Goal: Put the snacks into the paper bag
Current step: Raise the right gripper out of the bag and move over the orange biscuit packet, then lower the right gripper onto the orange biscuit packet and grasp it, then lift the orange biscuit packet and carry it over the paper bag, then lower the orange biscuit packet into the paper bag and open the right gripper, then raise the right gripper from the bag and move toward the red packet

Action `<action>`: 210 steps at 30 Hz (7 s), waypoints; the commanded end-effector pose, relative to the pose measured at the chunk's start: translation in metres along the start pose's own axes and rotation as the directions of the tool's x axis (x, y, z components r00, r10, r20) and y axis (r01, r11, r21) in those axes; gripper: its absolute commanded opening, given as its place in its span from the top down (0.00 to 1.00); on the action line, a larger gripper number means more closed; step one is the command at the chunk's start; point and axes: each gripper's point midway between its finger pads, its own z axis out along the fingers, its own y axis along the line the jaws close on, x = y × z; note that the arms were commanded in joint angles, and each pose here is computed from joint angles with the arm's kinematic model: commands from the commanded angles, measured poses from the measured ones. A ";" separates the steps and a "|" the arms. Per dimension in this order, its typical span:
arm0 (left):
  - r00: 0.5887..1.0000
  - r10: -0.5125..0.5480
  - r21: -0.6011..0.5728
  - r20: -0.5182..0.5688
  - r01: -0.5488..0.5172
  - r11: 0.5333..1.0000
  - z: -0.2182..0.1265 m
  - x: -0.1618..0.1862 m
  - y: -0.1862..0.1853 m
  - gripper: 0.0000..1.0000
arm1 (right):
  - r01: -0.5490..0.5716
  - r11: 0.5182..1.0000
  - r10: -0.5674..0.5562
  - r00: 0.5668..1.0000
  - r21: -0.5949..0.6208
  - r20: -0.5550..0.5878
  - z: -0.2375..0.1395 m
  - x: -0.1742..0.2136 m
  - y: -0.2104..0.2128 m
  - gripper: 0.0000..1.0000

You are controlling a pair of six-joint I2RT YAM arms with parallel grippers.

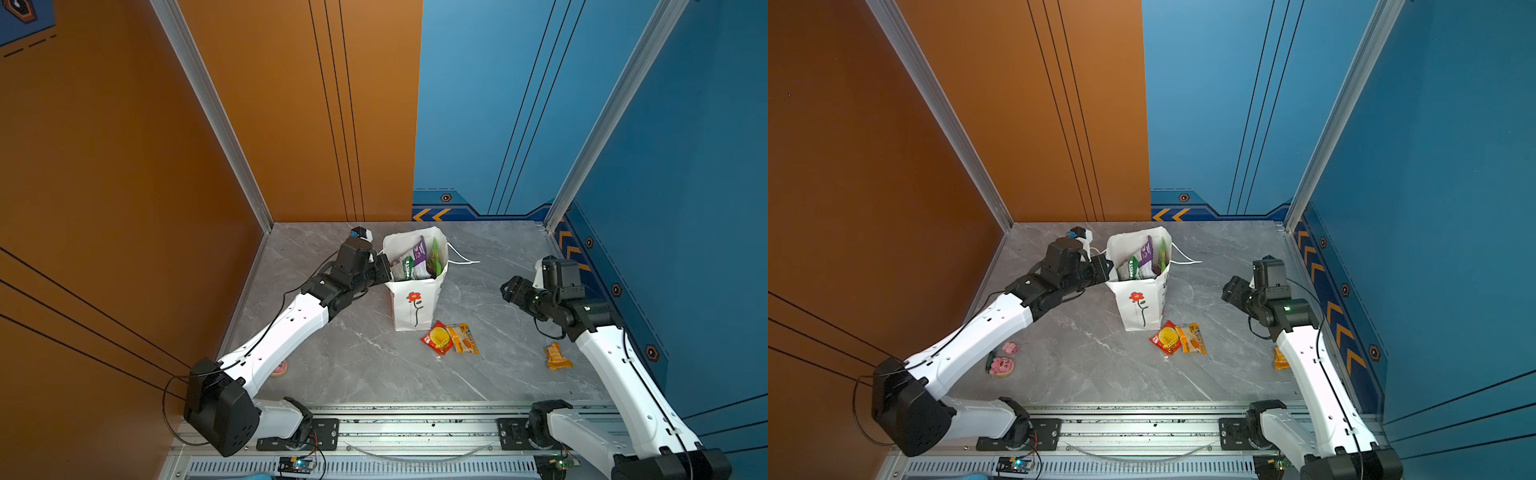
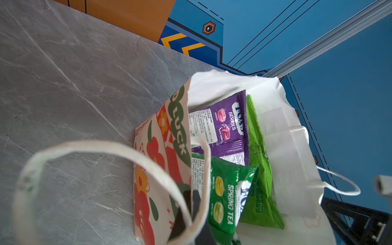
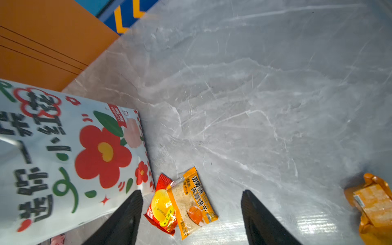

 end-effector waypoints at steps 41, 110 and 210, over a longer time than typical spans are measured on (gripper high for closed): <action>0.999 -0.009 0.041 0.046 0.007 0.999 -0.006 -0.013 -0.006 1.00 | 0.237 0.966 -0.258 0.886 -0.102 -0.385 0.122 0.171 -0.004 0.54; 0.995 0.075 0.026 0.061 -0.077 0.997 -0.018 -0.010 -0.029 1.00 | 0.395 0.882 -0.339 0.910 -0.257 0.237 -0.077 -0.077 0.208 1.00; 0.993 0.080 0.033 0.082 -0.083 0.996 -0.020 -0.012 -0.025 1.00 | 0.475 0.874 -0.463 0.878 -0.100 0.124 -0.085 -0.027 0.162 0.45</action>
